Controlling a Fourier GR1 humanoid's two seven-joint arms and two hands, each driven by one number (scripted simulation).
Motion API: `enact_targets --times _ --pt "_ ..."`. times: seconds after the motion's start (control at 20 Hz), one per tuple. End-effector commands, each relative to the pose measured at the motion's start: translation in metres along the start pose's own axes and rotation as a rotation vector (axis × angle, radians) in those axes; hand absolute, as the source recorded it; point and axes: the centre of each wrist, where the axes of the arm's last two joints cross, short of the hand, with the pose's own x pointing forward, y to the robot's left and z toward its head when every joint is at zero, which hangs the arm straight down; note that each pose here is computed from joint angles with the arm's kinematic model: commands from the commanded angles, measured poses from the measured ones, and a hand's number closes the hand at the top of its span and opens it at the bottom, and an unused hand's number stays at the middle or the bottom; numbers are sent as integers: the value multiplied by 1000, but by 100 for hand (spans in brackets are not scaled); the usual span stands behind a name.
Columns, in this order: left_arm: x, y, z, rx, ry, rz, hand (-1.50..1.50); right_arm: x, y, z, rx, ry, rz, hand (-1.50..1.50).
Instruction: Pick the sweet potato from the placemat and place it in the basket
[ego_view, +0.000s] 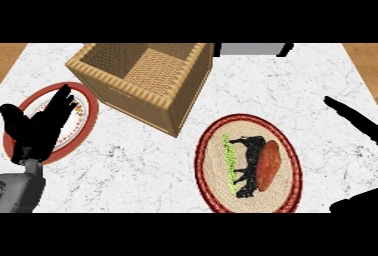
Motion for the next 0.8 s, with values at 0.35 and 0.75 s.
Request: enact_targets --times 0.35,0.75 --pt "6 -7 12 -11 -9 -14 0 -38 67 -53 -31 -1 -69 -150" --pt "14 -8 -5 -24 -3 -2 0 -48 90 -64 73 70 7 -150"
